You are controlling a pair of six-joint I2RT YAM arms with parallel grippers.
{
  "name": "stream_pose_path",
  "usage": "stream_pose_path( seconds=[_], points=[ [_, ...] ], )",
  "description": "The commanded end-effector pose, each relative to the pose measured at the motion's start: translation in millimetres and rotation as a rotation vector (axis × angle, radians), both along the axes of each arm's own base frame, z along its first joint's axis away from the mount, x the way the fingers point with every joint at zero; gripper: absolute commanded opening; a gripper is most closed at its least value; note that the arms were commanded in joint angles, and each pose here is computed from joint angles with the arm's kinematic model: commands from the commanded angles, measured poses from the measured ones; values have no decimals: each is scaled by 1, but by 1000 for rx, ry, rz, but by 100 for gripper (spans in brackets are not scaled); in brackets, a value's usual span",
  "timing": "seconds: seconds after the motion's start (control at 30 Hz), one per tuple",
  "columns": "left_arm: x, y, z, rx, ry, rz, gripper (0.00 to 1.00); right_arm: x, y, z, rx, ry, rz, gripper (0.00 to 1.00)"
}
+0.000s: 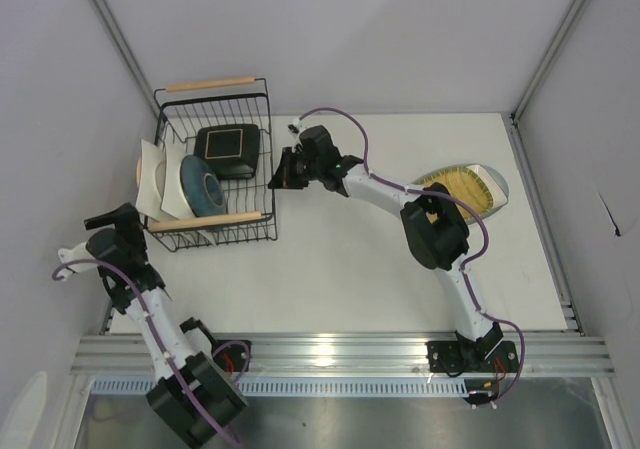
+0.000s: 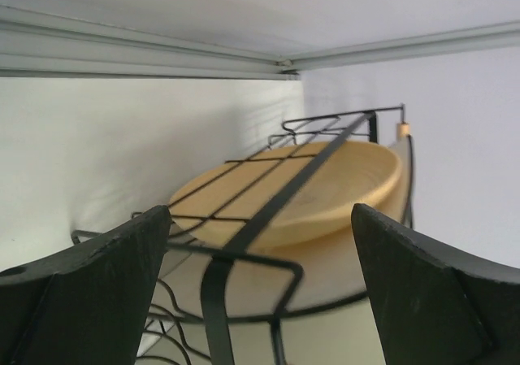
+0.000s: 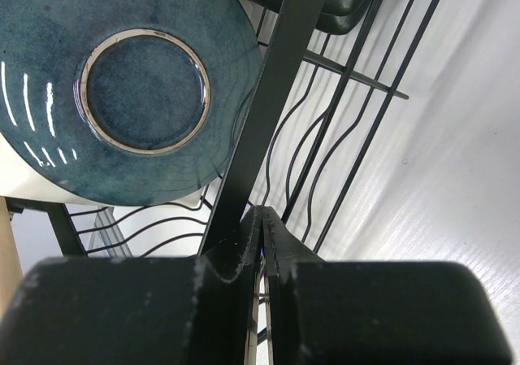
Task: Unload the plates from the dish rack
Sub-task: Move the dish rack
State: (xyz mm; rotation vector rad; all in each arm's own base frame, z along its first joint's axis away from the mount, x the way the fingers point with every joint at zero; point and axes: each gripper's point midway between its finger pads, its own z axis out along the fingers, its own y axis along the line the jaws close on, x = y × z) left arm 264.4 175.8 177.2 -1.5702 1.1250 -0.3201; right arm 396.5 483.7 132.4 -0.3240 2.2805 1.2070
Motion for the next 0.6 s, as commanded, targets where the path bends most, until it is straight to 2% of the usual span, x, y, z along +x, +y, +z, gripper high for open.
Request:
stream_pose_path(
  seconds=[0.0,0.17,0.2,0.3,0.4,0.57],
  points=[
    [-3,-24,29,28,-97,-93,100,-30,-14,-74,-168,116,68,7],
    [3,-65,40,12,-108,-319,100,-29,-17,-68,-166,103,73,7],
    [5,-84,44,24,-110,-431,99,-30,-18,-68,-168,104,74,7],
    [1,-120,56,88,-85,-611,100,-32,-25,-67,-178,89,66,7],
    [-4,-154,81,190,-150,-742,100,-34,-26,-67,-170,88,71,6],
    [-13,-185,106,278,-197,-873,100,-46,-11,-62,-191,55,116,4]
  ],
)
